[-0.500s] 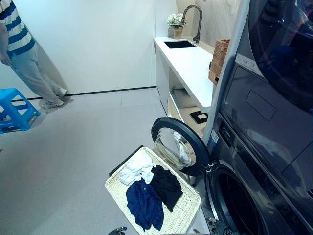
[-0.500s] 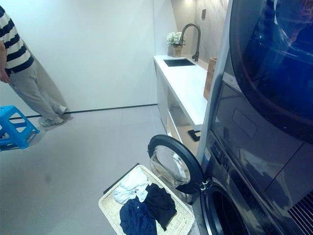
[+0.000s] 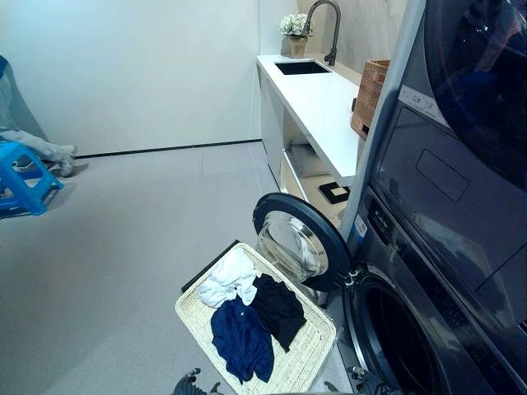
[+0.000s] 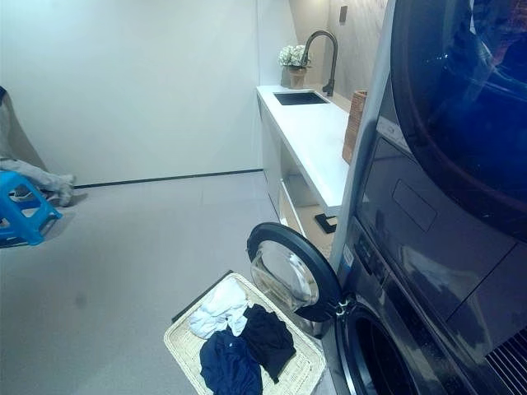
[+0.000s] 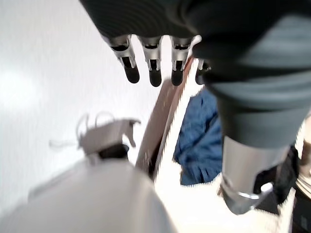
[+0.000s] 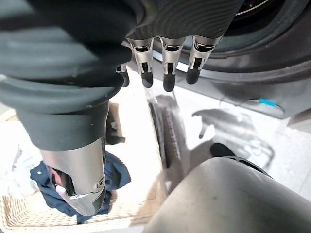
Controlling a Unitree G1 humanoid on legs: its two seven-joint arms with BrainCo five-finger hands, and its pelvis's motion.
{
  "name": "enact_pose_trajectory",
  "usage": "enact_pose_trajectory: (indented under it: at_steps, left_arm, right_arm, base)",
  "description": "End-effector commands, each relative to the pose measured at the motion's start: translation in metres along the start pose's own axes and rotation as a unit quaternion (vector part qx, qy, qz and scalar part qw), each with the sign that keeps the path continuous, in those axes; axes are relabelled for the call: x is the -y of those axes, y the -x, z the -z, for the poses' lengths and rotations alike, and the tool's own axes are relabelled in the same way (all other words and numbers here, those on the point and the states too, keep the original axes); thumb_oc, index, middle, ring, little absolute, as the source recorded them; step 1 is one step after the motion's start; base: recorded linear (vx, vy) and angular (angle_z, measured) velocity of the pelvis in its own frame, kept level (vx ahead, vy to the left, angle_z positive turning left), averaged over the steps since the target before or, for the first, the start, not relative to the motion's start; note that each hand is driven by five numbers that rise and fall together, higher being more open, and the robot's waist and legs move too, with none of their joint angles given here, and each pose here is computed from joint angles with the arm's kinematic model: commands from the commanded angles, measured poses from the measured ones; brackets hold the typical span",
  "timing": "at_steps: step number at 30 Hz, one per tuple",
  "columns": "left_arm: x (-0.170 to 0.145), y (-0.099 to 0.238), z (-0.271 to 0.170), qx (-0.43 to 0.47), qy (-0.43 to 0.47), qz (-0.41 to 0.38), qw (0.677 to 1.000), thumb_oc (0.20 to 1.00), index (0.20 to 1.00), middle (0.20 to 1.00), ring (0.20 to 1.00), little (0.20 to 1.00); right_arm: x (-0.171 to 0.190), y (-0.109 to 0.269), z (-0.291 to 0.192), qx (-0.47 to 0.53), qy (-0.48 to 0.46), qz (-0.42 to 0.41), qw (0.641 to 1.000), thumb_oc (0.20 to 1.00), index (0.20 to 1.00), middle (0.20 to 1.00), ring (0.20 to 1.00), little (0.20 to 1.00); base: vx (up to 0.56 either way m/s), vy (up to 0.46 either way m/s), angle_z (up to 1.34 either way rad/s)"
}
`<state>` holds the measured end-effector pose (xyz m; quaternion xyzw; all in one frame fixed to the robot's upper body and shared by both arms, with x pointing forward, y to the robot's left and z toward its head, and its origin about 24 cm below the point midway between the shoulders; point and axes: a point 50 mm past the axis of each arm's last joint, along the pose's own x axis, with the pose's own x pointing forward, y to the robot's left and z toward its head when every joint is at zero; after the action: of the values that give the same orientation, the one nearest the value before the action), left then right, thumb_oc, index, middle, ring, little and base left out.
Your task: Put the clothes into the washing machine.
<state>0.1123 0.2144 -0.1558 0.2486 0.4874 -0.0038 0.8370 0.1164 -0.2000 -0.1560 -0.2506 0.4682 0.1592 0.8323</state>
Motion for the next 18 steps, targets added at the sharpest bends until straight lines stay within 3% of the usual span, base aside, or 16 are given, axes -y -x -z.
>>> enact_pose_trajectory:
  at_steps: [1, 5, 8, 10, 18]
  left_arm:
    - [-0.015, -0.009, -0.041, 0.05, -0.026, -0.109, 0.992, 1.0, 1.0, 1.0, 1.0, 1.0]
    - [-0.033, -0.009, -0.054, 0.071, -0.04, -0.22, 0.972, 1.0, 1.0, 1.0, 1.0, 1.0]
    - [-0.039, -0.009, -0.059, 0.079, -0.047, -0.248, 0.964, 1.0, 1.0, 1.0, 1.0, 1.0]
    - [-0.049, -0.007, -0.079, 0.128, -0.133, -0.313, 0.932, 1.0, 1.0, 1.0, 1.0, 1.0]
    - [-0.068, -0.007, -0.119, 0.177, -0.202, -0.361, 0.893, 1.0, 1.0, 1.0, 1.0, 1.0]
  right_arm:
    - [0.007, -0.01, -0.042, 0.064, 0.015, 0.003, 0.998, 1.0, 1.0, 1.0, 1.0, 1.0]
    - [0.012, -0.011, -0.049, 0.078, 0.016, 0.009, 0.997, 1.0, 1.0, 1.0, 1.0, 1.0]
    - [0.014, -0.011, -0.052, 0.082, 0.017, 0.011, 0.996, 1.0, 1.0, 1.0, 1.0, 1.0]
    - [0.019, -0.012, -0.058, 0.093, 0.022, 0.017, 0.995, 1.0, 1.0, 1.0, 1.0, 1.0]
    - [0.038, -0.014, -0.077, 0.116, 0.032, 0.033, 0.992, 1.0, 1.0, 1.0, 1.0, 1.0]
  base:
    - [0.03, 0.01, -0.06]
    - [0.0, 0.013, -0.03]
    - [-0.03, 0.022, -0.03]
    - [-0.04, 0.034, -0.03]
    - [0.0, 0.05, -0.14]
